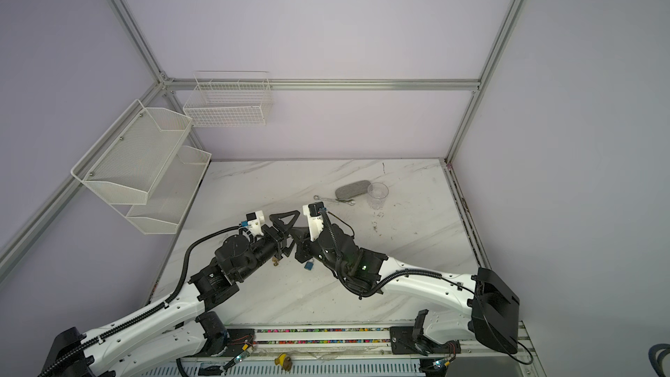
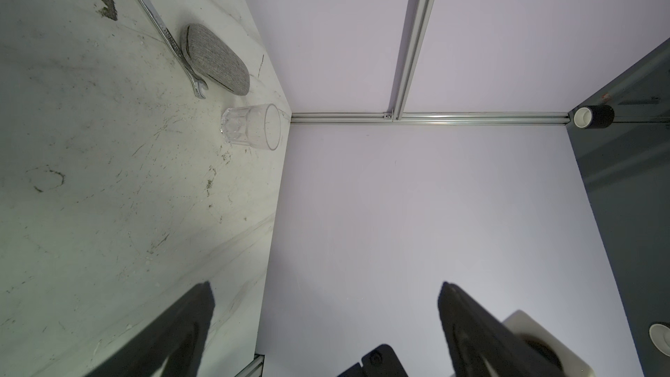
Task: Unlock with the key
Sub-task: 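Lift the small key with the right gripper toward the left gripper while the left rises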
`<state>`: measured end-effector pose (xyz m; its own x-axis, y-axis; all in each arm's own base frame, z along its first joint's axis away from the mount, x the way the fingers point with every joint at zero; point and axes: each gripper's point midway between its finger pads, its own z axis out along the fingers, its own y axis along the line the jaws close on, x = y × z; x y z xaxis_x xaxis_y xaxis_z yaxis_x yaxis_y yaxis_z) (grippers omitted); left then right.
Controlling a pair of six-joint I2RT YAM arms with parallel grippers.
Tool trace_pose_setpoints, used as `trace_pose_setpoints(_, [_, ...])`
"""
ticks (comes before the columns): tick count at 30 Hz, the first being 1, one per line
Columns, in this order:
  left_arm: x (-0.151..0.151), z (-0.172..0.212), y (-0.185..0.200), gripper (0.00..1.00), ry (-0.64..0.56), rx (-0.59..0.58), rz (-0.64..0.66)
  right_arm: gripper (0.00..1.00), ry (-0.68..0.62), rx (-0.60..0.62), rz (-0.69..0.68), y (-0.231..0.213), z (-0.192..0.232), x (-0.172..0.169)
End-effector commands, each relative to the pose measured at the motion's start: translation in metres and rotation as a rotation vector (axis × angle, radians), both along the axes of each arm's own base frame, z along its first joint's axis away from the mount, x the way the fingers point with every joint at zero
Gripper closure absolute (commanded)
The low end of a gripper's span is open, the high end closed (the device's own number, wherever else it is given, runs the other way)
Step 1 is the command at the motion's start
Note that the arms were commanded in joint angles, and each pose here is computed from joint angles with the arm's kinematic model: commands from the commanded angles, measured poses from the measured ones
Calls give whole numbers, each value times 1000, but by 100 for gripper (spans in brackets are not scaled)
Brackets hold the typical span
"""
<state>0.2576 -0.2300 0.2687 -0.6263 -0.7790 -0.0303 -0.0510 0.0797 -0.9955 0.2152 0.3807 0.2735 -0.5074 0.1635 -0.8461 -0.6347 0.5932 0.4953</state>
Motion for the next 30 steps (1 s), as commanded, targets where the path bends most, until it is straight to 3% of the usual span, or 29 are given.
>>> trace_pose_setpoints(1, [0,41,4,9,-77,-91,25,100,-5,33,-5,-1,3,1])
trace_pose_setpoints(12, [0,33,12,32,-66,-86,58,100,-17,37,-22,-10,7,0])
trace_pose_setpoints(25, [2,22,18,68,-34,-49,91,100,-38,59,-43,-15,20,1])
trace_pose_setpoints(30, [3,22,15,73,-34,-42,82,100,-46,65,-44,-16,24,1])
